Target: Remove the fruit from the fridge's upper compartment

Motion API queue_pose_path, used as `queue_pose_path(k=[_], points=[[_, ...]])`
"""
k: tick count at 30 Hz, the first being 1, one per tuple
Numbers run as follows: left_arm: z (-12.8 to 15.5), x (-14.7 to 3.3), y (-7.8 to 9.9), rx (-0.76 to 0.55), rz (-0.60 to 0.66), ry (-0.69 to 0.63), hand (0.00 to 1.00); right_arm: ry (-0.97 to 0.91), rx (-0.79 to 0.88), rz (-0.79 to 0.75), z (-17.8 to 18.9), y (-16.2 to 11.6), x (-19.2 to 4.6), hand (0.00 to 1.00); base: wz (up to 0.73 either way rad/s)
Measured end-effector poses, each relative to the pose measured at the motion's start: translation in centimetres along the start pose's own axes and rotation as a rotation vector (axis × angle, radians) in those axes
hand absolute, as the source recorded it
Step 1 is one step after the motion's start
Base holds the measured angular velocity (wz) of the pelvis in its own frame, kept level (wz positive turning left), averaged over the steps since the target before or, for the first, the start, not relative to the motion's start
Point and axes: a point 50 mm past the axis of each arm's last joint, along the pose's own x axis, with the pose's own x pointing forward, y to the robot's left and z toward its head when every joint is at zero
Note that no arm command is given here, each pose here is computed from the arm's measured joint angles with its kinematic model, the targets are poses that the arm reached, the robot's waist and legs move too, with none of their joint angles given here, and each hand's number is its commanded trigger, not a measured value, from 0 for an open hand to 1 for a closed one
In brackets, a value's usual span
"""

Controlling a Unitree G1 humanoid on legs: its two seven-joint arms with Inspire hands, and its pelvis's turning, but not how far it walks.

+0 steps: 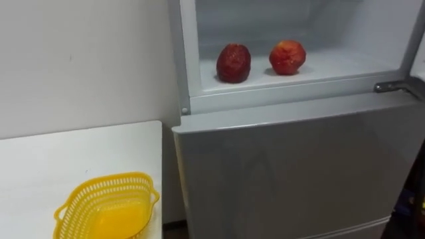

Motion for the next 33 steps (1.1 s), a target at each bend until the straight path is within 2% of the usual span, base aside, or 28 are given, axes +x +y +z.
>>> queue_pose_path(k=[3, 5, 9, 14, 17, 20, 33], points=[[0.2, -0.1, 0.0, 0.025, -0.014, -0.029, 0.0, -0.143, 0.019, -0.025, 3.1, -0.6, -0.3, 0.0, -0.12], [-0.2, -0.2, 0.2, 0.017, -0.01, -0.033, 0.0, -0.297, 0.072, -0.063, 5.9, -1.7, -1.6, 0.0, -0.16], [-0.4, -0.3, 0.7, 0.024, -0.005, -0.041, 0.0, -0.489, 0.182, -0.093, 9.9, -3.3, -3.1, 0.0, -0.15], [-0.4, -0.3, 0.7, 0.034, -0.032, -0.049, 0.0, -0.766, 0.255, -0.166, 14.8, -5.6, -6.6, 0.0, -0.08], [-0.8, -0.3, 0.7, 0.027, -0.041, -0.047, 0.0, -0.967, 0.274, -0.217, 17.5, -6.8, -9.7, 0.0, -0.04], [-1.1, -0.3, 0.7, 0.026, -0.04, -0.045, 0.0, -1.085, 0.297, -0.269, 18.8, -7.4, -11.3, 0.0, 0.0], [-0.9, -0.3, 0.8, 0.054, -0.083, -0.056, 0.0, -1.297, 0.359, -0.411, 22.1, -8.3, -13.4, 0.0, 0.0]])
